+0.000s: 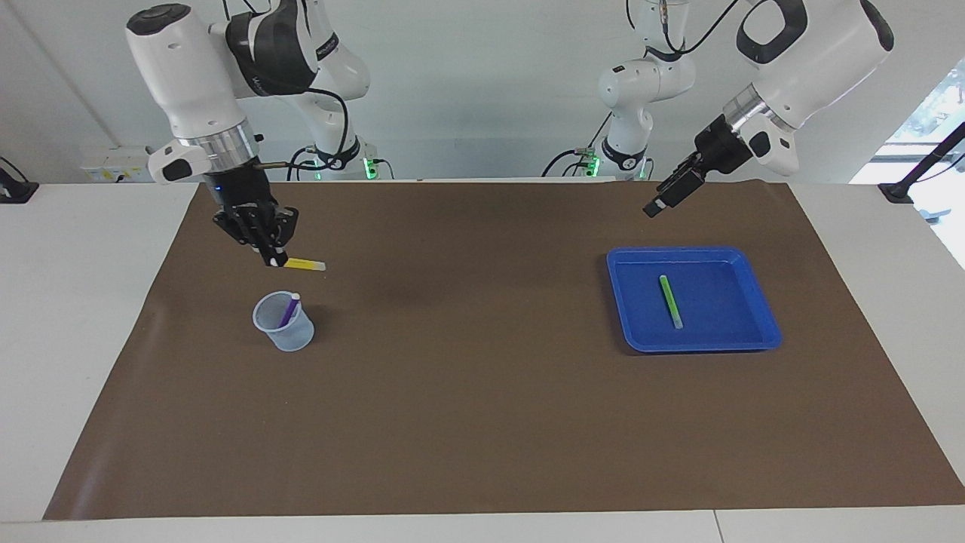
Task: Right arm passes pens to left for tray arrangement
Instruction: 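Pull the yellow pen from the cup with the right gripper, then pass the yellow pen from the right gripper to the left gripper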
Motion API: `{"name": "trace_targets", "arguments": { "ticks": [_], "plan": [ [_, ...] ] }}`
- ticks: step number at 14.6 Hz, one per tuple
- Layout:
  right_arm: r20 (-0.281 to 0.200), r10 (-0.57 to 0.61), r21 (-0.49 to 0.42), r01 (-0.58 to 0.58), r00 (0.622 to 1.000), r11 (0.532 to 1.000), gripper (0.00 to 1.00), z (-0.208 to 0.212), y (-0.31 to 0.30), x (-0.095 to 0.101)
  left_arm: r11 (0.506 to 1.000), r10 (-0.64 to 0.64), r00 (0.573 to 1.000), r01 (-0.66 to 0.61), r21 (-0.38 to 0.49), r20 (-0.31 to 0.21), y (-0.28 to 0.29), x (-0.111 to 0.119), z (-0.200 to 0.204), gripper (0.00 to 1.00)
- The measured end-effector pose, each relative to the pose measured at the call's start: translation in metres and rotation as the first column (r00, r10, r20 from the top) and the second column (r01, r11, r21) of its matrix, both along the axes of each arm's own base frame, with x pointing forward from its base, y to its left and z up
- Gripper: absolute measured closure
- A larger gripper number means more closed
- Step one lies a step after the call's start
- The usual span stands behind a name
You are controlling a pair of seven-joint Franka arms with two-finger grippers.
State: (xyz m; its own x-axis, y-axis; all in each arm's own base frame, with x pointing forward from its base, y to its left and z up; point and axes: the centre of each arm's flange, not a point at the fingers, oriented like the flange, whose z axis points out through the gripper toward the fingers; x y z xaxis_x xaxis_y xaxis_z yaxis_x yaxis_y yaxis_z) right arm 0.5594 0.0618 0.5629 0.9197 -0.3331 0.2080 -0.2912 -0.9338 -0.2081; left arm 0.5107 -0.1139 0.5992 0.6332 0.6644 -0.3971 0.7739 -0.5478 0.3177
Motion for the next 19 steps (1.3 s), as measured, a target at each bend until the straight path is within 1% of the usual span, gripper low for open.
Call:
{"name": "trace_targets", "arguments": {
  "ticks": [2,3,4,6,9,10,12,14,16,17,19],
  "plan": [
    [-0.035,-0.108,0.077,0.110,0.994,0.991,0.83,0.000,0.042,-0.005,0.996,0.083,0.997,-0.083,-0.018,-0.011,0.000,-0.003,0.009,0.00],
    [-0.059,-0.166,0.126,0.173,0.984,0.977,0.83,0.004,0.062,-0.008,0.993,0.118,0.993,-0.118,-0.024,-0.017,-0.001,-0.006,0.013,0.00],
    [-0.091,-0.233,0.176,0.246,0.968,0.953,0.83,0.008,0.079,-0.011,0.988,0.153,0.988,-0.154,-0.026,-0.023,-0.003,-0.011,0.018,0.00],
    [-0.157,-0.351,0.259,0.382,0.923,0.887,0.83,0.022,0.112,-0.015,0.972,0.234,0.971,-0.235,-0.025,-0.043,-0.007,-0.025,0.027,0.00],
    [-0.273,-0.467,0.338,0.539,0.841,0.772,0.83,0.044,0.163,-0.021,0.932,0.359,0.930,-0.361,-0.018,-0.079,-0.011,-0.038,0.038,0.00],
    [-0.317,-0.487,0.356,0.578,0.814,0.734,0.83,0.049,0.180,-0.025,0.914,0.402,0.911,-0.405,-0.017,-0.095,-0.013,-0.039,0.041,0.00],
    [-0.384,-0.496,0.377,0.623,0.779,0.685,0.83,0.056,0.206,-0.032,0.885,0.461,0.879,-0.466,-0.016,-0.121,-0.025,-0.042,0.045,0.00],
    [-0.428,-0.503,0.383,0.655,0.751,0.652,0.83,0.061,0.227,-0.040,0.851,0.516,0.842,-0.524,-0.012,-0.156,-0.048,-0.047,0.048,0.00],
    [-0.469,-0.503,0.386,0.681,0.726,0.622,0.83,0.064,0.248,-0.047,0.828,0.551,0.813,-0.561,0.004,-0.189,-0.079,-0.059,0.050,0.00],
    [-0.491,-0.498,0.393,0.692,0.715,0.606,0.83,0.067,0.256,-0.050,0.819,0.566,0.802,-0.573,0.019,-0.193,-0.093,-0.067,0.052,0.00],
    [-0.524,-0.489,0.398,0.708,0.698,0.583,0.83,0.070,0.262,-0.051,0.793,0.608,0.777,-0.605,0.070,-0.162,-0.119,-0.086,0.058,0.00]
  ]
}}
